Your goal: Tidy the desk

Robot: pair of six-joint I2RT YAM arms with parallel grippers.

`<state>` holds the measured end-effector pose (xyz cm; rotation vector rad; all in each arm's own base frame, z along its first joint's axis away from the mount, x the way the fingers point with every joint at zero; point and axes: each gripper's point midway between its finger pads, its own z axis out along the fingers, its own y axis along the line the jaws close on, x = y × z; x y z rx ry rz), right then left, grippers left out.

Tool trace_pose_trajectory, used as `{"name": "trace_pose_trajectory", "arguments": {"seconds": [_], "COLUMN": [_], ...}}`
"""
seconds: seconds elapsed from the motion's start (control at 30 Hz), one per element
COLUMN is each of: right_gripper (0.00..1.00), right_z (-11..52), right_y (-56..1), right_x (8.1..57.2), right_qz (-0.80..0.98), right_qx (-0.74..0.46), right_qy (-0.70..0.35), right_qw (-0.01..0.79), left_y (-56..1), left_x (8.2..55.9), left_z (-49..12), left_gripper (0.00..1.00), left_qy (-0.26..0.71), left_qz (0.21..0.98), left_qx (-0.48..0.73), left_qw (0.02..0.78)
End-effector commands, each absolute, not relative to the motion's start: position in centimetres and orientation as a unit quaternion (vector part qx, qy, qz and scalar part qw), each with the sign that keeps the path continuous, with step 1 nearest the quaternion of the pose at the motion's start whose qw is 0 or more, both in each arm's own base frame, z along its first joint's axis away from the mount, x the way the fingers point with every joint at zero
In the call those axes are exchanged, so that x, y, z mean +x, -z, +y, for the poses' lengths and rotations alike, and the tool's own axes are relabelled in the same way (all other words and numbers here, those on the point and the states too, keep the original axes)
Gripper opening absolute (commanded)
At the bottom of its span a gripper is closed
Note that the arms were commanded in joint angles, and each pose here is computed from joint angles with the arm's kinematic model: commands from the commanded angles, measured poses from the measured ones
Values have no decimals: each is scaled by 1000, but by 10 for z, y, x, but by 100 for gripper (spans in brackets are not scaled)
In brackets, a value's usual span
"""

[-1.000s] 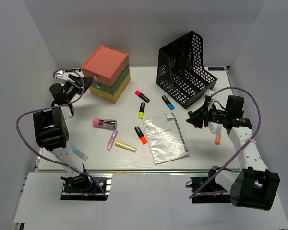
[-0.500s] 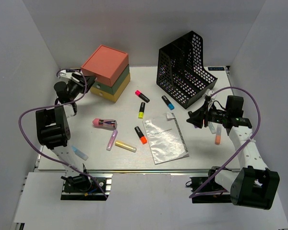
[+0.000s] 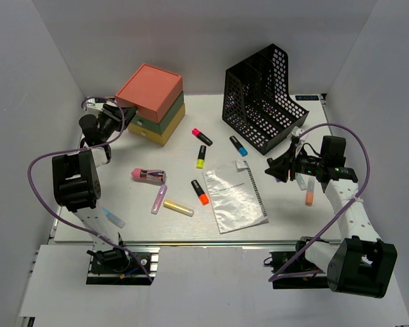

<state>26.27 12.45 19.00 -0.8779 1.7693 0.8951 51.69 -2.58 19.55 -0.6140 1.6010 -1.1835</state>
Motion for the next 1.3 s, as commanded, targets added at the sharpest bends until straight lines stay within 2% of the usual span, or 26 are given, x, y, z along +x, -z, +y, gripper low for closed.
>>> {"name": "trace_pose_trajectory", "arguments": {"seconds": [0.0,0.5,0.87,1.27], "right_gripper": [48,48,48,48], "right_z": [125,124,122,122], "right_y": [-190,-191,-189,-186], "right_x": [263,264,265,266], "right_qz": [717,718,720,724], "right_qx": [-364,-363,-361,-359], "right_qy": [-363,-360,-355,-353], "right_qw": [471,473,474,472], "left_y": [-210,-210,-213,-196], "left_x": [522,506,474,441], "left_z": [-23,-22,-23,4], "left_gripper": [44,30,29,30], "left_qy": [484,488,480,419], "left_qz": [654,651,657,677], "left_qx": [-252,-256,-253,-303], "left_qw": [523,522,523,524]}}
